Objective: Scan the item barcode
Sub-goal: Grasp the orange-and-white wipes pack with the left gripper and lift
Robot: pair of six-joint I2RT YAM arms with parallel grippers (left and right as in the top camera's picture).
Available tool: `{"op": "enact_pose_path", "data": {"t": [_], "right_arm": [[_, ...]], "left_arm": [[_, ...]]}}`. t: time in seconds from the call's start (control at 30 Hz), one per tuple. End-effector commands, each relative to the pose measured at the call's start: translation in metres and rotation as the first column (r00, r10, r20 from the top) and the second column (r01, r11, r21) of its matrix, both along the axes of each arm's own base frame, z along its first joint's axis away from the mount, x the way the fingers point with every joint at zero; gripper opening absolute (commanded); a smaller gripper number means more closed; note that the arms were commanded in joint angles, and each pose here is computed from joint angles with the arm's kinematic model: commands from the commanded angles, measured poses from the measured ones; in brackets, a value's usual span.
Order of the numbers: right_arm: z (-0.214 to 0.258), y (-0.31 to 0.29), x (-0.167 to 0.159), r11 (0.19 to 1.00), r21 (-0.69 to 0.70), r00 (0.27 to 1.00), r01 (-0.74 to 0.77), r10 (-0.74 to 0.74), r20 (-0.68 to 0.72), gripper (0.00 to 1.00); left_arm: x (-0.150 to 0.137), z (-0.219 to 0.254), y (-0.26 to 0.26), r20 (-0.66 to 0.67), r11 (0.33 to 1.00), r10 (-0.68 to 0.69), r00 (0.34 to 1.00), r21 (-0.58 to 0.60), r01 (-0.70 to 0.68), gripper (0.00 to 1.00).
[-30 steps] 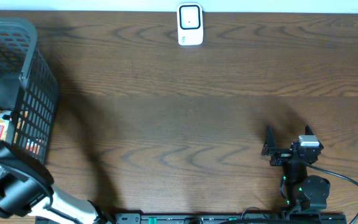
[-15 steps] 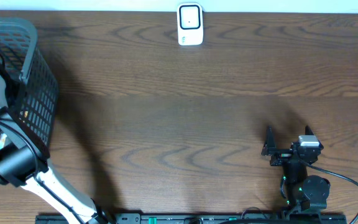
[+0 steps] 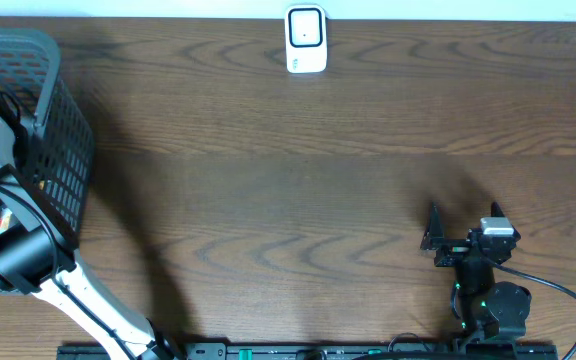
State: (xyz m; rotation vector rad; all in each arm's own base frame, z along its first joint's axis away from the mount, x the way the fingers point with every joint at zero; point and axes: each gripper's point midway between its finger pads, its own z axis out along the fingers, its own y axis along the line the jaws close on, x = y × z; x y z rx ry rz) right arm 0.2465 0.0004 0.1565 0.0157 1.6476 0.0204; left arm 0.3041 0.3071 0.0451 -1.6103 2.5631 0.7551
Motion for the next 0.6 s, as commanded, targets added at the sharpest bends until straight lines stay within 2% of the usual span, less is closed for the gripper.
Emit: {"op": "enact_pose_path", "data": {"t": [0.0, 0.1, 0.2, 0.27, 0.33, 0.37, 0.57], "right_arm": [[-0.001, 0.001, 0.000, 1.000, 0.006, 1.000, -0.005, 0.005, -0.001, 0.99], [-0.001, 0.001, 0.000, 1.000, 0.007, 1.000, -0.005, 0.005, -0.001, 0.99], [-0.001, 0.001, 0.000, 1.000, 0.006, 1.000, -0.005, 0.005, -0.001, 0.99], [-0.001, 0.001, 0.000, 1.000, 0.007, 1.000, -0.005, 0.005, -0.001, 0.99], [-0.001, 0.001, 0.000, 1.000, 0.006, 1.000, -0.005, 0.005, -0.001, 0.99], [-0.001, 0.001, 0.000, 1.000, 0.006, 1.000, -0.005, 0.005, -0.002, 0.99], [-0.001, 0.001, 0.000, 1.000, 0.006, 1.000, -0.005, 0.005, -0.002, 0.99]], "left_arm": [[-0.024, -0.018, -0.001, -0.071, 0.999, 0.045, 0.996, -0.010, -0.046, 0.95], [-0.032, -0.026, -0.003, -0.080, 0.998, 0.054, 0.995, -0.025, -0.056, 0.85], [-0.036, -0.028, -0.003, -0.089, 0.997, 0.061, 0.994, -0.031, -0.064, 0.63], [-0.037, -0.028, -0.003, -0.087, 0.997, 0.063, 0.994, -0.033, -0.066, 0.43], [-0.037, -0.028, -0.002, -0.087, 0.997, 0.064, 0.994, -0.033, -0.067, 0.13], [-0.037, -0.028, -0.002, -0.087, 0.997, 0.063, 0.994, -0.033, -0.066, 0.07], [-0.031, -0.003, -0.002, -0.049, 0.997, 0.064, 0.997, -0.029, -0.066, 0.07]]}}
